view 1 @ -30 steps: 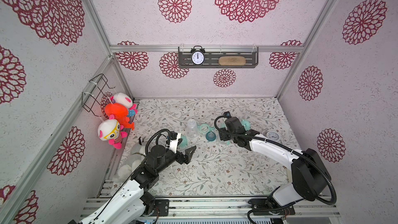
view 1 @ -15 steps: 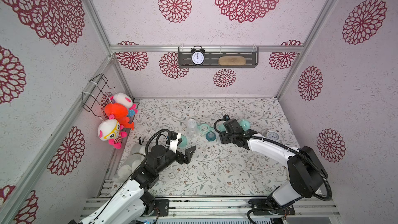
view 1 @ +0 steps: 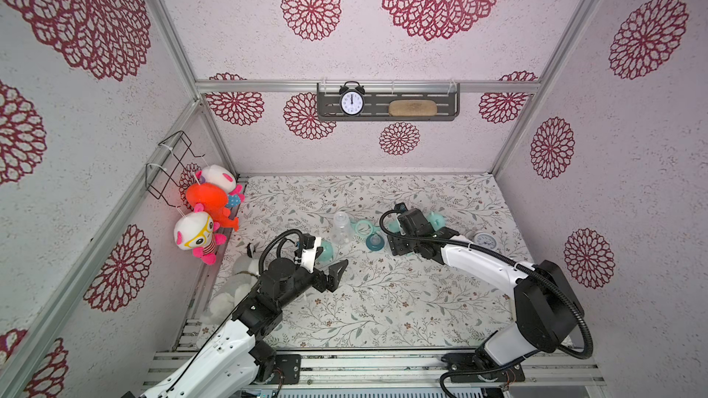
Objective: Assemble the baby bottles
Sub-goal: Close the lid on the baby bottle.
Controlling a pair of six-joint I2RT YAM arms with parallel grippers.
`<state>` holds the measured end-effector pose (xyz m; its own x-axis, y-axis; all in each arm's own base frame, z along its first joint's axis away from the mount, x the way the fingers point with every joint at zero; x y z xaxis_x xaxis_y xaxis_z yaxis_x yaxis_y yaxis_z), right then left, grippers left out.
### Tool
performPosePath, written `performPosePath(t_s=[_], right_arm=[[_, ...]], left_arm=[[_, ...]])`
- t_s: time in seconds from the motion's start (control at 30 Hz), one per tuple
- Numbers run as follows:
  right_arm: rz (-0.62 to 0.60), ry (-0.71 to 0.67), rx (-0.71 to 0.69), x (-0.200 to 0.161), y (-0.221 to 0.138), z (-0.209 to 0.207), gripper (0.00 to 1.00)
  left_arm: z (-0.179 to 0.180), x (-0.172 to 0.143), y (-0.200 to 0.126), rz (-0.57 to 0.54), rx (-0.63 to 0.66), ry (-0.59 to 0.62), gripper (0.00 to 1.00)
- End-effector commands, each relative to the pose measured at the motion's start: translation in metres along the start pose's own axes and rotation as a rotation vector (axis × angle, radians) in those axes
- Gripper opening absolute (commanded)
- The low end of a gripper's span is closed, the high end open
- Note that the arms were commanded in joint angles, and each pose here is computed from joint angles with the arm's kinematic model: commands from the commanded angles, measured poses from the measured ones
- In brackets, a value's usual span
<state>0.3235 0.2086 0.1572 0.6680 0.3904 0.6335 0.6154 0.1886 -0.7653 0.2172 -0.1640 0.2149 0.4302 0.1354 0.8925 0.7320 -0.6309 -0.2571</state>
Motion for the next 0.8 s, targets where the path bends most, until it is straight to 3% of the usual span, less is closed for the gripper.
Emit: performPosePath(t_s=[0.0,0.4,0.77], right_arm=[[-0.085,-0.006,0.029,0.029,-0.032,-0.003,0.83],[-0.145,-0.063,0.109,0.068,-0.071,0.008,0.86],[-0.199,-0.168,0.275,0.106,-0.055,0.059,0.86]], left_arm=[[0.004,0.012,-0.003,-0.027,0.046,0.001,0.98],[0.03,0.027,-0.007,-0.024,0.226,-0.052,0.98],[0.069,0.032,-0.029,-0.067,0.425,-0.229,0.98]])
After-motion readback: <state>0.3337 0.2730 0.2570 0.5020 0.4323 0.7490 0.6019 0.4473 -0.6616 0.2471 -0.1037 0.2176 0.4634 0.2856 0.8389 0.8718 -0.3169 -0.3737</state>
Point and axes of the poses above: each gripper's point midway between its finger pads, its own y axis out along the fingers, its own z axis along the line the jaws close on, x = y × z, the point moved 4 cm from there along -y, back along the fingers, and after that the axes turned 6 degrees about -y, right-handed, at the moved point
